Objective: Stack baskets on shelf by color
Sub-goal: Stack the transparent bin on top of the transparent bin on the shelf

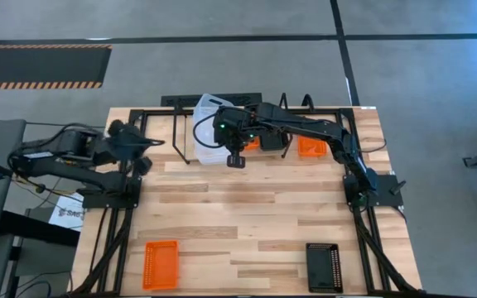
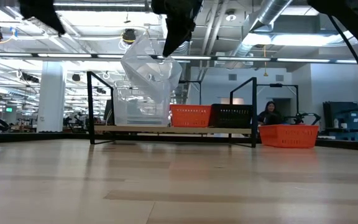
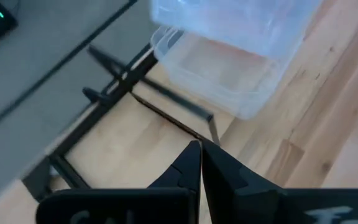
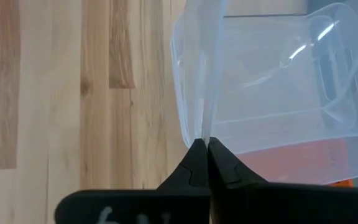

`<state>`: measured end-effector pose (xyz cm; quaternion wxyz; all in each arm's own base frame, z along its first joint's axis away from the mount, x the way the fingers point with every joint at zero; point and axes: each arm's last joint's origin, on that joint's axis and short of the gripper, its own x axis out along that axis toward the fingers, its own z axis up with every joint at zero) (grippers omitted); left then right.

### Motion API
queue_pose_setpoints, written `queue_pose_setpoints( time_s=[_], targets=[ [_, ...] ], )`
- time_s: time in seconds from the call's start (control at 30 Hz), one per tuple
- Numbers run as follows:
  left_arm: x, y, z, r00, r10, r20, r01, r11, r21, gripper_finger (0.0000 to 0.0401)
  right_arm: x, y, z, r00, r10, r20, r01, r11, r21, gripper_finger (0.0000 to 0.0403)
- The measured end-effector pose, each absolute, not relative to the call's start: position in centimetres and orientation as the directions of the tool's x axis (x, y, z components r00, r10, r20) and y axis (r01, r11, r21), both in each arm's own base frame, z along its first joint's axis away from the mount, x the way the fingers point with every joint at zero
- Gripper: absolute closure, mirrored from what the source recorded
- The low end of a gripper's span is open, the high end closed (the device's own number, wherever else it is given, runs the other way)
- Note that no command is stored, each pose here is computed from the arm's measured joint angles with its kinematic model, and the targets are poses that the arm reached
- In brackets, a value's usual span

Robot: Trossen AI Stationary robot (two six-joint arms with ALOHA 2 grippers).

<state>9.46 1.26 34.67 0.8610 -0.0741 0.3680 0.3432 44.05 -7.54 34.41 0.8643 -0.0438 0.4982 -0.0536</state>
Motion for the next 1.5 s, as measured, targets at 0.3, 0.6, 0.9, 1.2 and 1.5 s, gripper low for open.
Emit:
queue_pose_setpoints(
  time_s=[0.3, 0.6, 0.9, 1.2, 1.5],
  targets=[
    [17.7, 2.9, 40.8, 0.459, 0.5, -0.734, -0.404, 0.854, 0.329, 0.0401, 44.1, -7.2, 34.4, 0.5, -0.132, -0.856, 0.065, 0.991, -0.115, 0.0403],
    [17.8, 5.6, 46.1, 0.408, 0.611, -0.678, -0.336, 0.791, 0.511, 0.0386, 44.2, -6.0, 34.5, 0.503, -0.119, -0.856, 0.039, 0.993, -0.116, 0.0403],
    [14.5, 12.2, 48.6, 0.582, 0.483, -0.655, -0.53, 0.836, 0.145, 0.038, 44.3, -5.1, 34.6, 0.508, -0.109, -0.854, 0.018, 0.993, -0.116, 0.0403],
    [17.7, 17.5, 44.7, 0.56, 0.251, -0.79, -0.466, 0.884, -0.05, 0.0381, 44.3, -5.1, 34.6, 0.509, -0.11, -0.854, 0.026, 0.993, -0.112, 0.0403],
    [20.7, 20.4, 41.3, 0.468, 0.168, -0.868, -0.395, 0.918, -0.035, 0.0376, 44.2, -5.5, 34.7, 0.509, -0.114, -0.853, 0.035, 0.993, -0.112, 0.0403]
  ],
)
